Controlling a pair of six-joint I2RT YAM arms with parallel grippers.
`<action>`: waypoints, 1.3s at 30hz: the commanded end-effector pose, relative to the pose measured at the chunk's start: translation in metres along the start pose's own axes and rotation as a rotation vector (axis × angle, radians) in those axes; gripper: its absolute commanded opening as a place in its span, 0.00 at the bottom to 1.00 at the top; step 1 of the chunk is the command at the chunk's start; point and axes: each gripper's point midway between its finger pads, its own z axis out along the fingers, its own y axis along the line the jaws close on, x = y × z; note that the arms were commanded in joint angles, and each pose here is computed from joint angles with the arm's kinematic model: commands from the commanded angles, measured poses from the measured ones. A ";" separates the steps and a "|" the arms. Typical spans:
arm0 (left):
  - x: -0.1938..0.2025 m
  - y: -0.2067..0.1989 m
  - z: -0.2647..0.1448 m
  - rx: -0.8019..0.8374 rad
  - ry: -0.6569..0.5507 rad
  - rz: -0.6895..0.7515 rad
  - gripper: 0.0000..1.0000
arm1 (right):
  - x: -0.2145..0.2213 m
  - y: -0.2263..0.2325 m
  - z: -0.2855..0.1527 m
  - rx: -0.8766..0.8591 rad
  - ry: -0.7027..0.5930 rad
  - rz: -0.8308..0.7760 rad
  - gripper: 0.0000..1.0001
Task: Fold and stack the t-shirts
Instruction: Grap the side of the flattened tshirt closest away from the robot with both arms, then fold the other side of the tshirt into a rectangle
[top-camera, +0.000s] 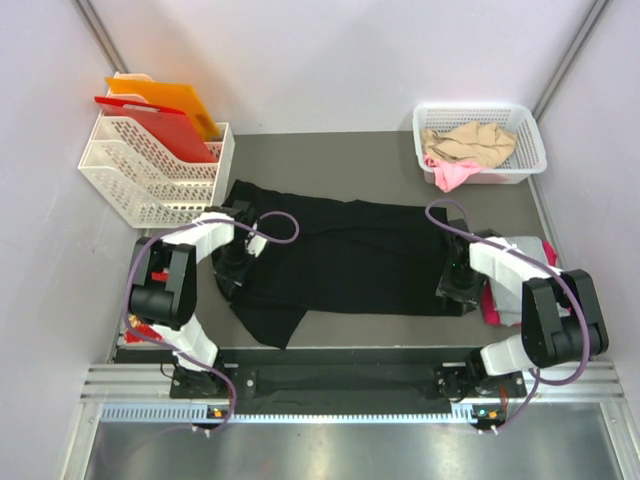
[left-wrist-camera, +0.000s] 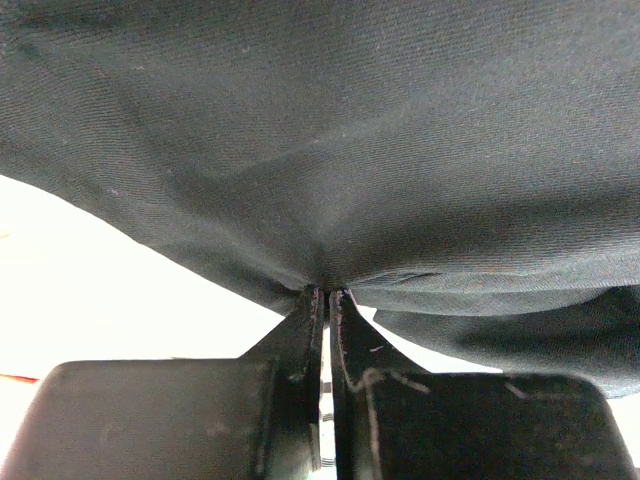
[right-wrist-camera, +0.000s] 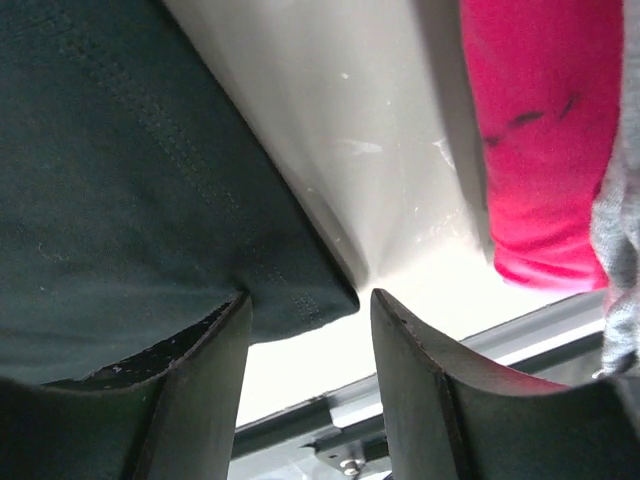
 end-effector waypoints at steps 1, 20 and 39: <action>0.002 0.014 -0.009 -0.049 -0.028 0.003 0.00 | -0.010 0.001 0.005 0.008 -0.066 0.078 0.51; 0.002 0.012 -0.042 -0.011 -0.052 0.042 0.00 | -0.016 0.012 -0.059 -0.122 -0.085 0.029 0.00; 0.061 -0.004 -0.070 0.067 0.044 0.173 0.02 | 0.002 0.008 -0.091 -0.185 -0.038 -0.046 0.00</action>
